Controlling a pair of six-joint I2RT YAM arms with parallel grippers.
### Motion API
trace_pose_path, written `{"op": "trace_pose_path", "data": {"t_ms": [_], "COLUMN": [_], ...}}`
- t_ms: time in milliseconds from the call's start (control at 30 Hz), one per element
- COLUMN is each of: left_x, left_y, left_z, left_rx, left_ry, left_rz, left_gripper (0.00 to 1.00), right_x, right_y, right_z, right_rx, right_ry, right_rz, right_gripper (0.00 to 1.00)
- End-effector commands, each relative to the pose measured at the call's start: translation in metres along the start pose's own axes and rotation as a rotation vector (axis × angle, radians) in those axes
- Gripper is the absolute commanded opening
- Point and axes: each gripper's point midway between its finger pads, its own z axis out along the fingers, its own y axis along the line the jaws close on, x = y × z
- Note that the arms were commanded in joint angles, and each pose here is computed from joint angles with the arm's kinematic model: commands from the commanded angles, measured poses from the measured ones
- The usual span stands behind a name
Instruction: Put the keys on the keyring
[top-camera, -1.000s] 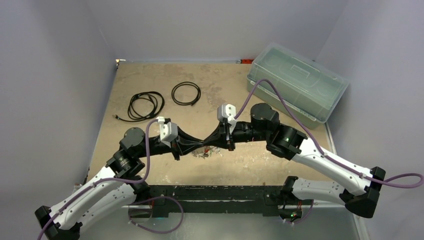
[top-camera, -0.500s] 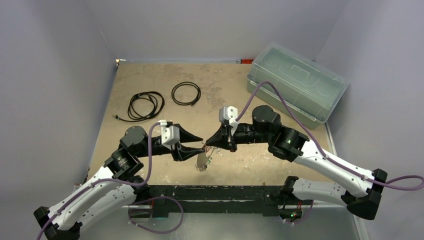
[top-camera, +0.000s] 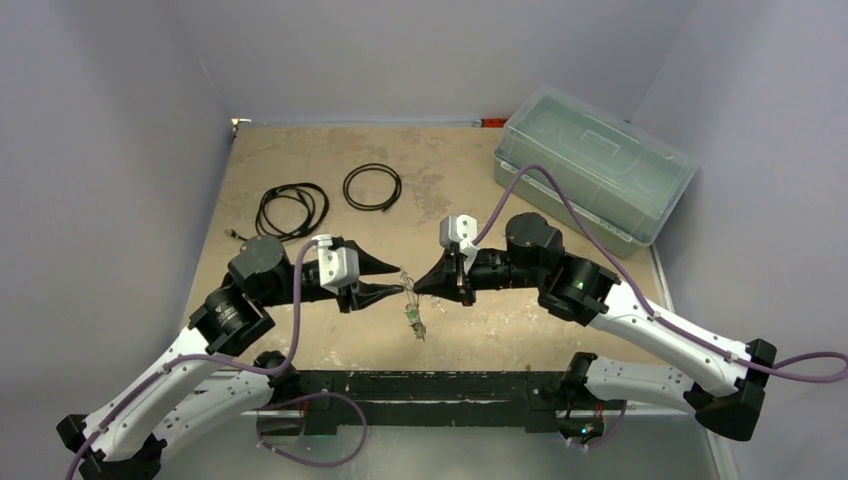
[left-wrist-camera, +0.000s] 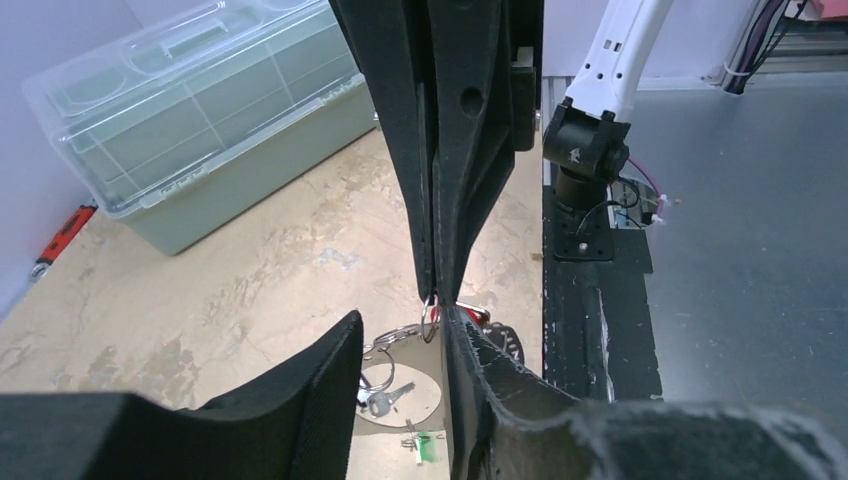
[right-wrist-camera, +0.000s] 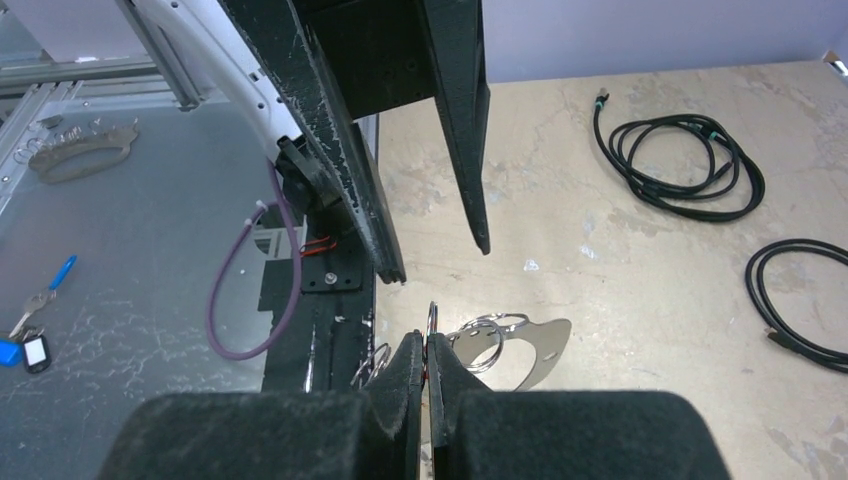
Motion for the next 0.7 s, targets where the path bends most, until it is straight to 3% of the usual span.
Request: {"op": "trace_pose_path", "data": {"t_ms": [0, 200, 467, 667], "left_x": [-0.008, 0.000, 0.005, 0.010], "left_y": [0.002, -0.001, -0.004, -0.010], "left_z": [0.002, 0.011, 0.016, 0.020], "left_rx": [0.021, 0.075, 0.112, 0.158], "left_ry": [0.023, 0.046, 0.058, 0.060], "left_rz": [0.040, 0.025, 0.028, 0.016], "left_gripper": [0.32, 0.31, 0.19, 0.17], "right_x": [-0.022, -0.026, -0.028, -0.029], "right_y": [0.000, 0.002, 0.004, 0.006], "right_z": [-0.004, -0.006, -0.008, -0.008], "right_rx": [0.016, 0.015, 0.016, 0.008], "right_ry": [-0.065, -0.077, -0.086, -0.094], "right_rz": [-0.052, -0.060, -0.060, -0.065], "right_gripper": [0.00, 0.00, 0.00, 0.00]}}
